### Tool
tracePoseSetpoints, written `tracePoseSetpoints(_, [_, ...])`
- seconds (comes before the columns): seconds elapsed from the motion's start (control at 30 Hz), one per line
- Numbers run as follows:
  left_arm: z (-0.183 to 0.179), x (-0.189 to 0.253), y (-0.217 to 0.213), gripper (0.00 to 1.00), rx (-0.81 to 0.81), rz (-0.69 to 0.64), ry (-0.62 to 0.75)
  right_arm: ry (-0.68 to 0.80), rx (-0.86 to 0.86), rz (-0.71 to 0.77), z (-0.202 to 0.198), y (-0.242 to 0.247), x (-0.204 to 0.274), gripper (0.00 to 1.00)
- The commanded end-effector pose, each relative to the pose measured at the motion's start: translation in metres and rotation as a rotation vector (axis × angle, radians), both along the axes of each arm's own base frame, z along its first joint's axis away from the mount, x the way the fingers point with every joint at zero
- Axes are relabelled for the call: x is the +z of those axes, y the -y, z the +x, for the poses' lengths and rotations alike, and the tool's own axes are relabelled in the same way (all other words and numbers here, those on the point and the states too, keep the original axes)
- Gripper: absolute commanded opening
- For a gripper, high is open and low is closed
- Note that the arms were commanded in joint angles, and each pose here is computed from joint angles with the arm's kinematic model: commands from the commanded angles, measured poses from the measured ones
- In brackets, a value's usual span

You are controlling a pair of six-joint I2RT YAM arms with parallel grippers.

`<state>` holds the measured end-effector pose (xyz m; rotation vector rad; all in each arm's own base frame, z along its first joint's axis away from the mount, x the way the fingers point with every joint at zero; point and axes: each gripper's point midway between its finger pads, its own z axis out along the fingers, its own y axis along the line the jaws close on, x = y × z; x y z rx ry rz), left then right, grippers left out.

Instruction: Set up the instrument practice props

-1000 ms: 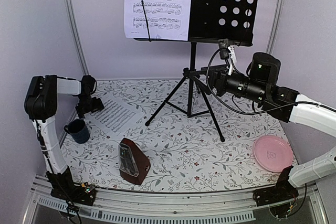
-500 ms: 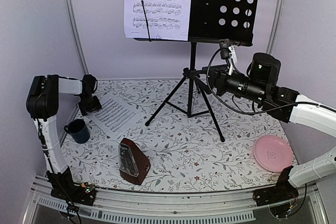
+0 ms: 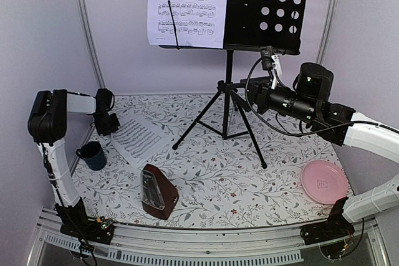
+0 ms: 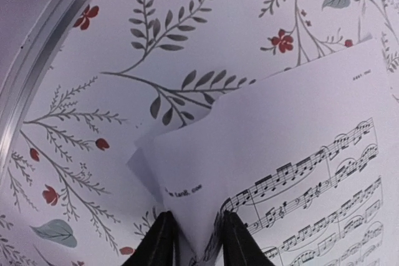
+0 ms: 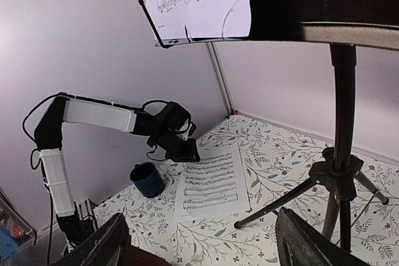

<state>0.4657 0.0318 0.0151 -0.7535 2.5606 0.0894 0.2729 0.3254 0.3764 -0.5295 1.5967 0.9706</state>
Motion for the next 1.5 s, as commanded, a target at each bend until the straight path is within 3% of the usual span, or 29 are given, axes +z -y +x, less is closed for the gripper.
tracePoseSetpoints(0.0, [0.008,0.044,0.007,0.26,-0.029,-0.026,0.110,0.025,-0.005,0.024,-0.005,0.005,0.011,0.81])
tracePoseSetpoints(0.33, [0.008,0.139,0.007,0.08,-0.076,0.002,0.337,0.035,0.001,0.022,-0.005,0.003,0.013,0.81])
tracePoseSetpoints(0.67, [-0.013,0.249,0.029,0.06,-0.270,0.015,0.574,0.072,0.029,0.007,-0.004,-0.004,0.020,0.81])
tracePoseSetpoints(1.03, [-0.097,0.369,0.058,0.10,-0.503,0.059,0.867,0.120,0.150,-0.002,-0.010,-0.028,0.031,0.81])
tracePoseSetpoints(1.3, [-0.163,0.427,0.099,0.12,-0.728,-0.025,1.029,0.171,0.258,-0.008,-0.022,-0.041,0.035,0.81])
tracePoseSetpoints(1.47, [-0.210,0.445,0.134,0.13,-0.926,-0.156,1.113,0.225,0.336,0.013,-0.032,-0.049,0.053,0.81])
